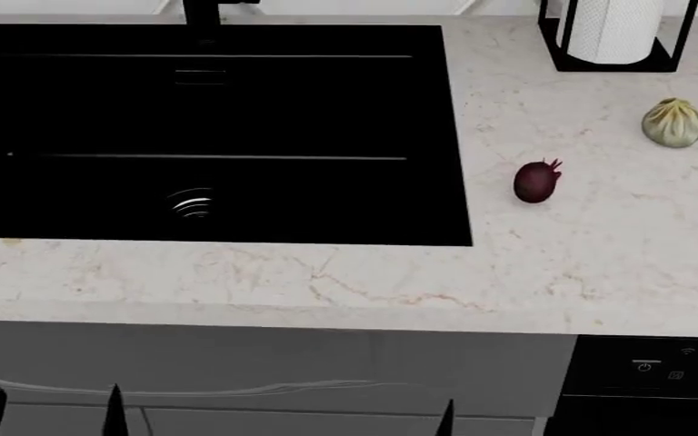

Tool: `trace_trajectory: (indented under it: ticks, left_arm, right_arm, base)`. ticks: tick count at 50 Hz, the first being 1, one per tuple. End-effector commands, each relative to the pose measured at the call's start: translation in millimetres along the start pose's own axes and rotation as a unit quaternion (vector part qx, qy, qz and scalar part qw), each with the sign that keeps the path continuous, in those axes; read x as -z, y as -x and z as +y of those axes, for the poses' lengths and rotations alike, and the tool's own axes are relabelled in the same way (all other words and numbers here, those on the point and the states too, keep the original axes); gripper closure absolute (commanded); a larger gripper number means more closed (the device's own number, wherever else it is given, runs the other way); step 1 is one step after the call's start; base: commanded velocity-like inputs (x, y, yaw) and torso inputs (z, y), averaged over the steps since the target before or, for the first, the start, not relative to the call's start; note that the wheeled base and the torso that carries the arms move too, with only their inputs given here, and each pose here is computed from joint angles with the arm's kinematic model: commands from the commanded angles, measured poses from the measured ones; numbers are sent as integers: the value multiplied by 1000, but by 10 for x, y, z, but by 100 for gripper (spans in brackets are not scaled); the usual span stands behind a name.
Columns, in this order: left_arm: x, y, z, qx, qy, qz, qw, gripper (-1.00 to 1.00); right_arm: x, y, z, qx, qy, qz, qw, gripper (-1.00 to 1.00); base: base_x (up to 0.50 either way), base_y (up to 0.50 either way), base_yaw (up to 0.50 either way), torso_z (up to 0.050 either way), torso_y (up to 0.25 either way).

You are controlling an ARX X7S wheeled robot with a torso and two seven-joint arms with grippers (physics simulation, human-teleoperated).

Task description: Turn the sink spout to the right.

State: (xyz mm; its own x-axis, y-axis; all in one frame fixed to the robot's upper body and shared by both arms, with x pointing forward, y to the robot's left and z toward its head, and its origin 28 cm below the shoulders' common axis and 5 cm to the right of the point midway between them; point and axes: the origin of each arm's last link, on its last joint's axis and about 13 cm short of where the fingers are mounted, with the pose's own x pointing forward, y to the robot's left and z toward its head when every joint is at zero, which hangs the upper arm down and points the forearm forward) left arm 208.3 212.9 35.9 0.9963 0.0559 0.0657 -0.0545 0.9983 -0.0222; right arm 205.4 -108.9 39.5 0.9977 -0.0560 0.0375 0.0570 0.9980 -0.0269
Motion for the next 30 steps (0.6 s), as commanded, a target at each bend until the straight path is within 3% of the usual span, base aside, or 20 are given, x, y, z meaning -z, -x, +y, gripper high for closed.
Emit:
trace_trajectory:
  ticks: [1,20,22,23,24,27,30]
  left_arm:
    - [-154,-35,25,-15,-4,-16,1000,-100]
    - [-566,-121,63,-22,-13,-67,997,-100]
    - [-597,-126,72,-23,6,-67,997,-100]
    - [-624,-132,84,-25,-2,-70,997,-100]
    - [-645,-141,94,-20,20,-64,998,-100]
    - [-673,-166,139,-35,-9,-75,997,-100]
    - [-723,-172,151,-37,-7,-79,996,-100]
  right_arm:
    - [-202,4,-25,-3,9,-19,1000,-100]
    - [-660,-56,-208,24,29,-71,997,-100]
    - [-688,-60,-226,28,28,-73,997,-100]
    - [-711,-63,-237,29,34,-77,996,-100]
    - [-740,-69,-251,31,34,-77,996,-100]
    - [-788,-72,-260,35,38,-83,995,-100]
    - [-805,-85,-269,37,39,-84,995,-100]
  base:
    - [0,0,0,0,0]
    - [0,0,0,0,0]
    - [0,0,0,0,0]
    - [0,0,0,0,0]
    - [0,0,0,0,0]
    - [0,0,0,0,0]
    - [0,0,0,0,0]
